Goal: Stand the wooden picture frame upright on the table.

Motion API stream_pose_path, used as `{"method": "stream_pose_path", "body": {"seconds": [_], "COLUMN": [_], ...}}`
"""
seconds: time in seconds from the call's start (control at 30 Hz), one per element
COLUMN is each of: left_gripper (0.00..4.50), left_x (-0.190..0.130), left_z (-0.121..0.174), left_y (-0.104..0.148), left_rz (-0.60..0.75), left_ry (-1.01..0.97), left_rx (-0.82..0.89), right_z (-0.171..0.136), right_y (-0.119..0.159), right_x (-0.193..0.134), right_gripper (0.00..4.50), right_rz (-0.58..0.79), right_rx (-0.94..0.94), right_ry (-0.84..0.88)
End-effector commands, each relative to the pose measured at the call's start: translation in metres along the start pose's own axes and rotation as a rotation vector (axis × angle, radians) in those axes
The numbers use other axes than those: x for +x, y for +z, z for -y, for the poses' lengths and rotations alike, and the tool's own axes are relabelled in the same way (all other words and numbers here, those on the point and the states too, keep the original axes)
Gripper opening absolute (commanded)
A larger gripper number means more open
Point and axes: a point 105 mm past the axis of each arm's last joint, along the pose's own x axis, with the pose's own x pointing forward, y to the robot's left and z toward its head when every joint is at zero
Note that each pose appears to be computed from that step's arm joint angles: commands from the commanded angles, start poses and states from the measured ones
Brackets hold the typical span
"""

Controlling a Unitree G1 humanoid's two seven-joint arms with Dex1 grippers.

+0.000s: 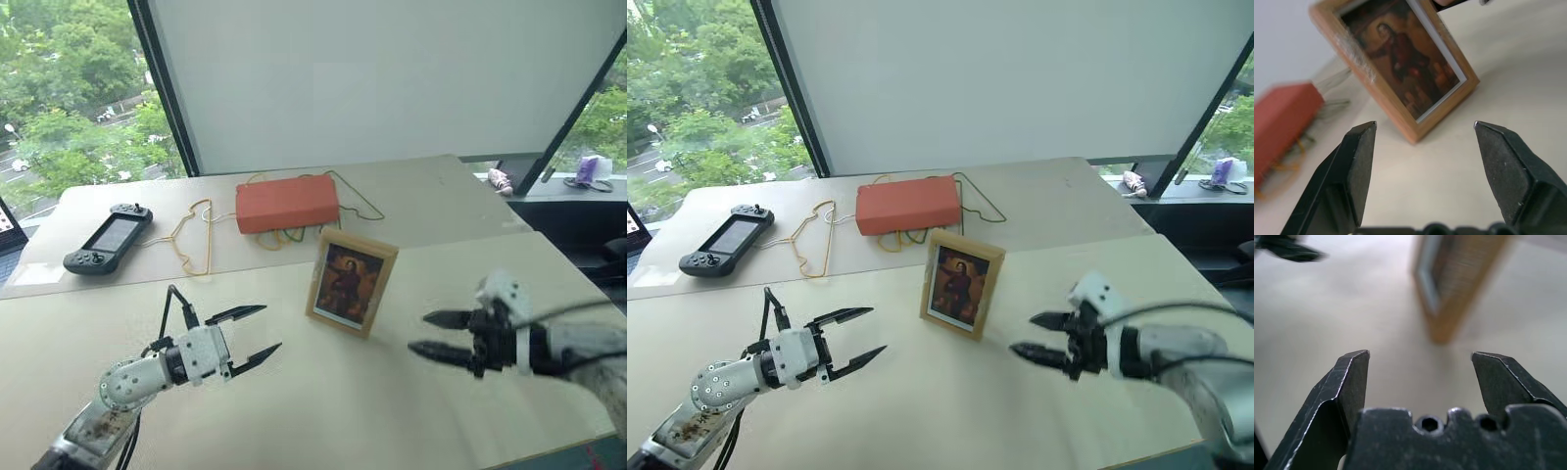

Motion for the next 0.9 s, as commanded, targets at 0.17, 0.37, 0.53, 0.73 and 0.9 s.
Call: {"method": "stream_pose_path", "body": {"seconds": [0.17, 0.37, 0.53, 0.73, 0.9], "left_gripper": [3.44, 3.44, 3.44, 3.44, 3.44], "left_x": [-0.003, -0.009, -0.021, -0.017, -0.020], "left_z": [-0.010, -0.026, -0.045, -0.057, -0.062], "left_y": [0.022, -0.005, -0.048, -0.045, -0.042], "left_rz": [0.005, -0.107, -0.172, -0.143, -0.148], "left_ry": [0.090, 0.315, 0.794, 0.960, 0.968], "left_rx": [-0.102, -0.199, -0.394, -0.374, -0.336], "right_z": [-0.010, 0.032, 0.068, 0.080, 0.085], "right_y": [0.002, -0.015, -0.027, -0.026, -0.028], "right_x": [0.012, 0.005, -0.011, -0.014, -0.006], "right_gripper": [3.86, 3.86, 3.86, 3.86, 3.86], "right_rz": [0.098, 0.079, 0.092, 0.167, 0.174], "right_rx": [-0.047, 0.048, 0.026, 0.016, -0.003], "right_ry": [-0.168, -0.505, -0.957, -1.126, -1.113]}}
